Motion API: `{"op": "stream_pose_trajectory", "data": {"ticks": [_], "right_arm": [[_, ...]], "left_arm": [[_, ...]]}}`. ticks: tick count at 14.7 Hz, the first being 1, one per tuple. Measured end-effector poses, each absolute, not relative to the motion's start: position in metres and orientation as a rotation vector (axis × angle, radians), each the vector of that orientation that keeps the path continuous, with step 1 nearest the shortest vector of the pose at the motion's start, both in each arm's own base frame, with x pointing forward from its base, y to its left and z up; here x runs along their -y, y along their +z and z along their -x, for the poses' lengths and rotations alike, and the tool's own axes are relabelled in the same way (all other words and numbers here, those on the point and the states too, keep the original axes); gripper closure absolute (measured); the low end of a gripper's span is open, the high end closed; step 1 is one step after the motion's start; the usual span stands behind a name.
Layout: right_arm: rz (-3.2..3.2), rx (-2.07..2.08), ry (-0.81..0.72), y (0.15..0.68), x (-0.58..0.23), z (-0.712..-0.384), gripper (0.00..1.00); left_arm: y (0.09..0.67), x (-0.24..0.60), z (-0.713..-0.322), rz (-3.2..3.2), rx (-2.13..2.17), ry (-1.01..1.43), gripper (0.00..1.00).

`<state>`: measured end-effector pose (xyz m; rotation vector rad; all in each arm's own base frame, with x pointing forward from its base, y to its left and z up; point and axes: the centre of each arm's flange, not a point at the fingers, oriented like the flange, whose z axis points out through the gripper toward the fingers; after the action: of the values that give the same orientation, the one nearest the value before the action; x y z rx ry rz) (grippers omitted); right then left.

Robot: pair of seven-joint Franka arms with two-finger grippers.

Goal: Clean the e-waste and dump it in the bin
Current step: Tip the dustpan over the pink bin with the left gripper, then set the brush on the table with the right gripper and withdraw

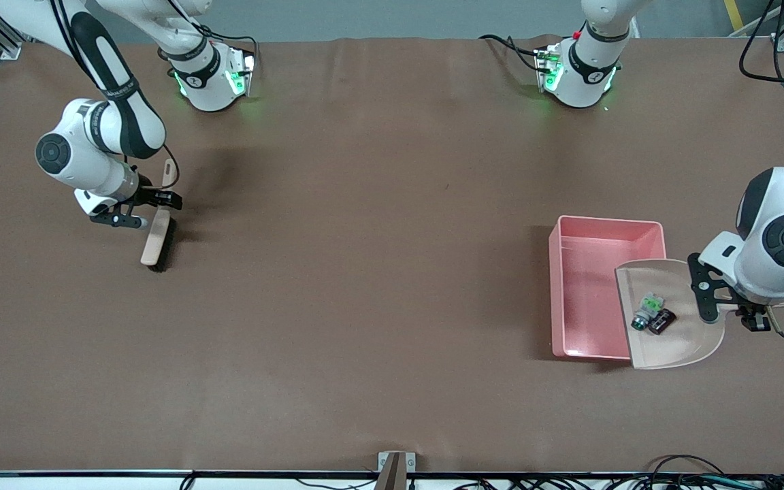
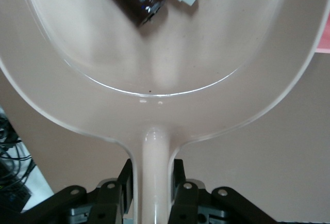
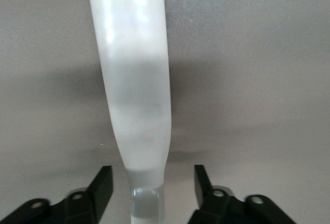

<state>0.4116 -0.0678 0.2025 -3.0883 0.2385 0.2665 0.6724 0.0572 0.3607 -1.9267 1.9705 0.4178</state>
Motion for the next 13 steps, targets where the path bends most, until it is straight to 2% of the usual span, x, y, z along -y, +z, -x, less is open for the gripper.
{"op": "stream_pose_trajectory", "data": {"ticks": [2,3,6,13], "right_arm": [[3.09,-0.238,0.254,0.205,0.068,-0.415,0.02],[3.091,-0.235,0.246,0.207,0.067,-0.418,0.0],[3.094,-0.218,0.252,0.214,0.054,-0.429,0.0],[3.069,-0.203,0.414,0.267,0.038,-0.474,0.0]], "left_arm": [[0.363,-0.059,-0.667,1.931,-1.963,0.475,0.67],[0.365,-0.059,-0.664,1.919,-1.958,0.505,0.67],[0.375,-0.06,-0.655,1.876,-1.932,0.58,0.67],[0.386,-0.05,-0.653,1.748,-1.906,0.644,0.67]]}}
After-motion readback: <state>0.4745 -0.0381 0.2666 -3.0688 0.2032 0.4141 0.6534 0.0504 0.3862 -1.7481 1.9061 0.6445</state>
